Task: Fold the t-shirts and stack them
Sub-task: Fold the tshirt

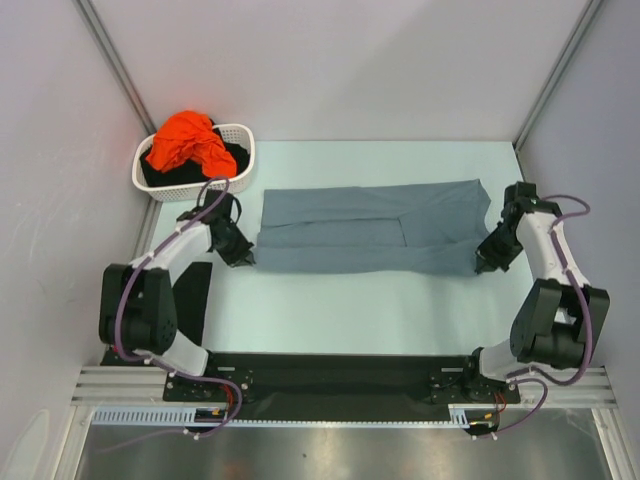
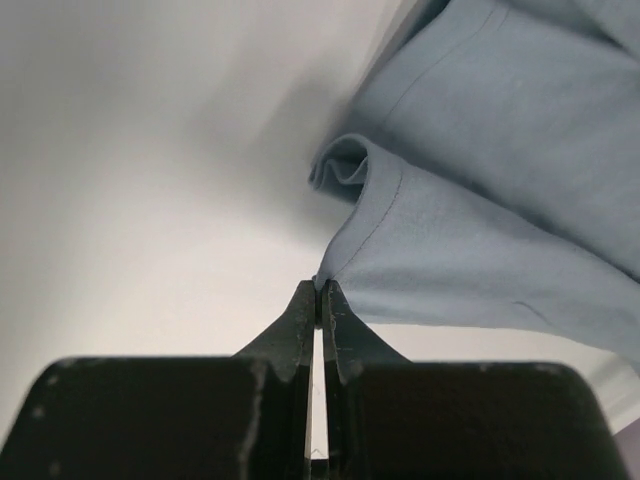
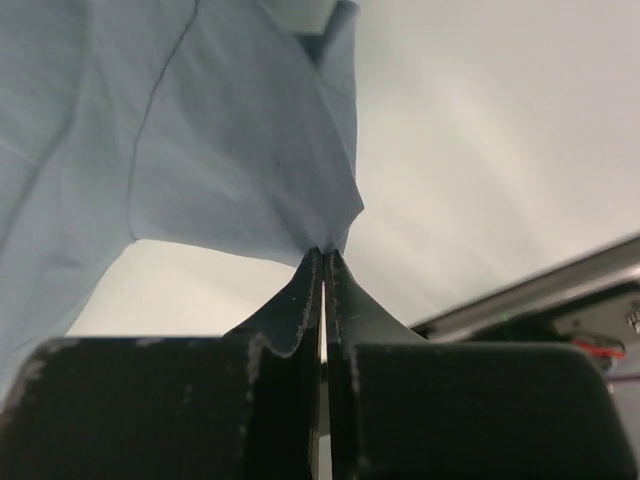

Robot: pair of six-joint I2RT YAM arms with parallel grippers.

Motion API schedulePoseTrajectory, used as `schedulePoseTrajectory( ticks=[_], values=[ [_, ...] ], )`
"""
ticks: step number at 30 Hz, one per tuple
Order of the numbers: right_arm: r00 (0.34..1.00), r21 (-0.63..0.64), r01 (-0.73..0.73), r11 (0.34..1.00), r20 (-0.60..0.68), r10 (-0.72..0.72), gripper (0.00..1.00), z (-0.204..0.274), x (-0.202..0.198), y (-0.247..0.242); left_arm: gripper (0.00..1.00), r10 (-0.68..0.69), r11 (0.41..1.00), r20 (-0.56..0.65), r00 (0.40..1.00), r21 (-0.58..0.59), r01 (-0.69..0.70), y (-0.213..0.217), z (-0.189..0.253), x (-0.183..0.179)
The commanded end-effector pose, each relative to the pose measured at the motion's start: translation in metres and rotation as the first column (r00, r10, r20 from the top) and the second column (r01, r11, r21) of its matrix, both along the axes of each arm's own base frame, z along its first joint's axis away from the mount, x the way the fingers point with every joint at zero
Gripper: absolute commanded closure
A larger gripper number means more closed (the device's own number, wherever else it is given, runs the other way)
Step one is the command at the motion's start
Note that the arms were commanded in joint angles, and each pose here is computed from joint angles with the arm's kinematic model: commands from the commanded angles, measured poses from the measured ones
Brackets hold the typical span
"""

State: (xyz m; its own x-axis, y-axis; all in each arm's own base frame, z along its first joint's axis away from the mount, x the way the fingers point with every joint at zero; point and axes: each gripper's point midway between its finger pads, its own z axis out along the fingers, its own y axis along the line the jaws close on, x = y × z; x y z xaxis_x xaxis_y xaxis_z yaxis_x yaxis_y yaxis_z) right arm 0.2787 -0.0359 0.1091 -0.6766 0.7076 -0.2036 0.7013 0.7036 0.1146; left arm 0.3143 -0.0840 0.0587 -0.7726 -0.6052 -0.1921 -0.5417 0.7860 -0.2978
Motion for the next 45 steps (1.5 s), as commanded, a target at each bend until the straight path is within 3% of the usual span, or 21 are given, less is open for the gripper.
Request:
schedulePoseTrajectory(
  ticks=[1, 13, 22, 28, 33, 45],
  values=[
    [0.998, 0.002, 0.062, 0.998, -0.020, -0.062, 1.00, 0.003, -0.037, -0.001, 1.00, -0.018, 1.000, 0.061, 0.998, -0.003, 0.018, 0.001, 0.011, -0.020],
    [0.981, -0.046, 0.157, 0.987, -0.112, -0.161, 1.00, -0.006, -0.118, 0.002, 1.00, 0.036, 0.997, 0.007, 0.999, -0.064, -0.036, 0.000, -0.012, -0.109],
    [0.986, -0.091, 0.132, 0.987, -0.088, -0.140, 1.00, -0.008, -0.126, 0.001, 0.95, 0.057, 0.997, -0.010, 0.998, -0.046, -0.057, 0.006, -0.026, -0.128],
    [0.994, -0.151, 0.095, 0.984, -0.047, -0.103, 1.00, 0.009, -0.110, -0.012, 0.98, 0.027, 0.999, -0.007, 1.000, -0.031, -0.027, 0.006, -0.024, -0.115],
    [0.998, -0.172, 0.039, 0.984, 0.062, -0.028, 1.00, 0.035, -0.069, -0.016, 1.00, -0.010, 1.000, 0.068, 0.998, -0.005, 0.010, 0.008, -0.004, -0.095],
    [0.961, -0.041, -0.138, 0.990, 0.237, 0.144, 1.00, 0.059, 0.044, 0.008, 1.00, -0.061, 0.998, 0.055, 0.997, 0.020, 0.060, 0.001, 0.012, -0.034]
  ],
)
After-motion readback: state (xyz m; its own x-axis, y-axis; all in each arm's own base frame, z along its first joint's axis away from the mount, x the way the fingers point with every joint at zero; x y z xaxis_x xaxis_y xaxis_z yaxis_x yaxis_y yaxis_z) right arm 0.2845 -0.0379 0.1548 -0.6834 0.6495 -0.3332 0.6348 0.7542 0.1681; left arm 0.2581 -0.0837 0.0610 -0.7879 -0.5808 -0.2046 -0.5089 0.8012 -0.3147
